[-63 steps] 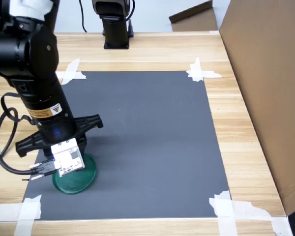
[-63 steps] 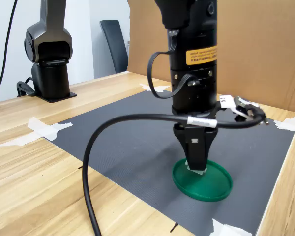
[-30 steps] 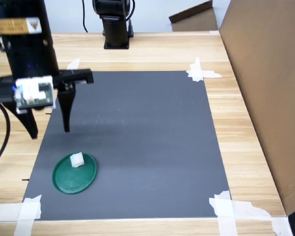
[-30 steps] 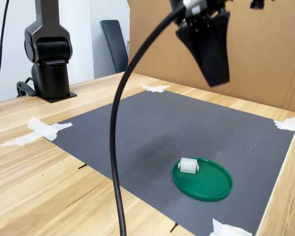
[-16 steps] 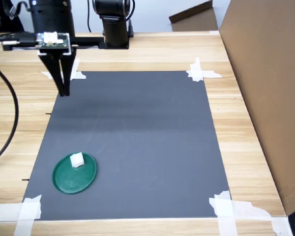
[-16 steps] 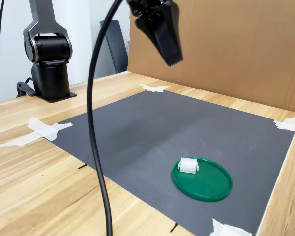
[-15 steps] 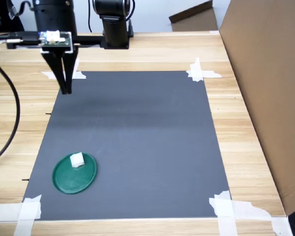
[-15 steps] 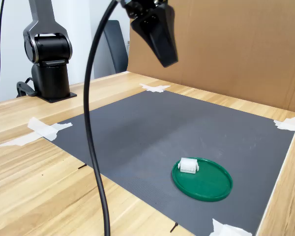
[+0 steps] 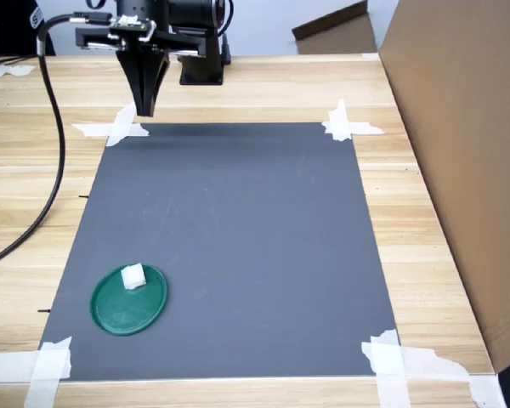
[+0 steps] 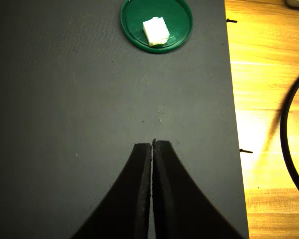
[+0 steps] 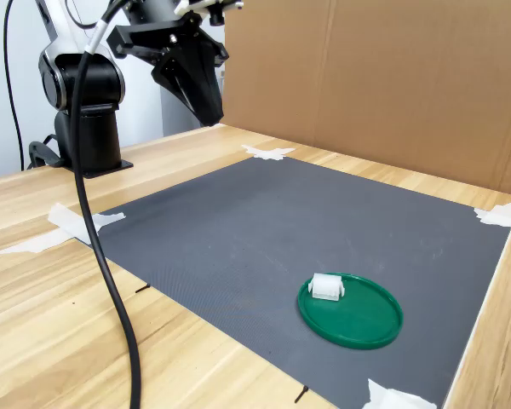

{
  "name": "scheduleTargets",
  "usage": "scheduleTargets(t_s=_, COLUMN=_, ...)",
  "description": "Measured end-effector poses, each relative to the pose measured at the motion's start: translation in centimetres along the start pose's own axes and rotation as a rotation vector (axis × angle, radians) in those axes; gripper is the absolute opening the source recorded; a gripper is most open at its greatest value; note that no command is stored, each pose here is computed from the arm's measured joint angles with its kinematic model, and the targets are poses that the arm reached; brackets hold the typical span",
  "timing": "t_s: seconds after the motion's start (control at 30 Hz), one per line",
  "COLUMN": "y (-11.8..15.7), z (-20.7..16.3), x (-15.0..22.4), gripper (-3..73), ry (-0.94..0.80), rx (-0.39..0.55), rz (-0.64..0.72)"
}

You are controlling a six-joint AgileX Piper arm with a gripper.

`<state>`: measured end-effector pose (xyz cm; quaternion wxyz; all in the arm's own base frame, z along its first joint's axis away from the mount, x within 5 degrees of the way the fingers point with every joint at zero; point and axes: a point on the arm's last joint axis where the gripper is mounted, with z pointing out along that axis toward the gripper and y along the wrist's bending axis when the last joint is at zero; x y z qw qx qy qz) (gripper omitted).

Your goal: Grasp a white terminal and put it in the green lid.

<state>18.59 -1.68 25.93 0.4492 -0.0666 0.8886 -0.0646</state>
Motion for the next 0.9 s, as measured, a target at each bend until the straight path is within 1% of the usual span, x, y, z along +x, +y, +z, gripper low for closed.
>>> scheduleTargets(t_s=0.07, y=0.3, z=-0.6, x=1.1, gripper=-2.6, ry=-0.035, rx=0.013, rz=0.004)
scheduleTargets(t_s=0.1, y=0.5, z=-1.1, x=2.3, gripper=-2.6, ry=-0.057, rx=0.020, rz=0.016)
scheduleTargets(t_s=0.2, y=0.8, z=-1.5, x=3.5, gripper=-2.6, ry=-0.057, rx=0.020, rz=0.032)
scheduleTargets(t_s=0.23, y=1.2, z=-2.0, x=5.1, gripper=-2.6, ry=-0.066, rx=0.022, rz=0.052)
scheduleTargets(t_s=0.33, y=1.6, z=-2.3, x=6.4, gripper=-2.6, ry=-0.073, rx=0.024, rz=0.057)
scheduleTargets(t_s=0.37, y=1.8, z=-2.6, x=7.4, gripper=-2.6, ry=-0.079, rx=0.026, rz=0.057)
scheduleTargets(t_s=0.43, y=2.2, z=-3.5, x=9.0, gripper=-2.6, ry=-0.136, rx=0.039, rz=0.055)
scheduleTargets(t_s=0.5, y=2.3, z=-3.8, x=9.4, gripper=-2.6, ry=-0.159, rx=0.044, rz=0.054)
scheduleTargets(t_s=0.6, y=2.5, z=-5.2, x=10.1, gripper=-2.6, ry=-0.272, rx=0.066, rz=0.050)
scheduleTargets(t_s=0.7, y=2.7, z=-5.7, x=10.6, gripper=-2.6, ry=-0.299, rx=0.069, rz=0.048)
scheduleTargets(t_s=0.77, y=3.0, z=-5.5, x=11.7, gripper=-2.6, ry=-0.281, rx=0.063, rz=0.048)
scheduleTargets(t_s=0.8, y=3.3, z=-4.9, x=12.8, gripper=-2.6, ry=-0.237, rx=0.052, rz=0.049)
scheduleTargets(t_s=0.9, y=3.4, z=-4.6, x=13.4, gripper=-2.6, ry=-0.198, rx=0.041, rz=0.049)
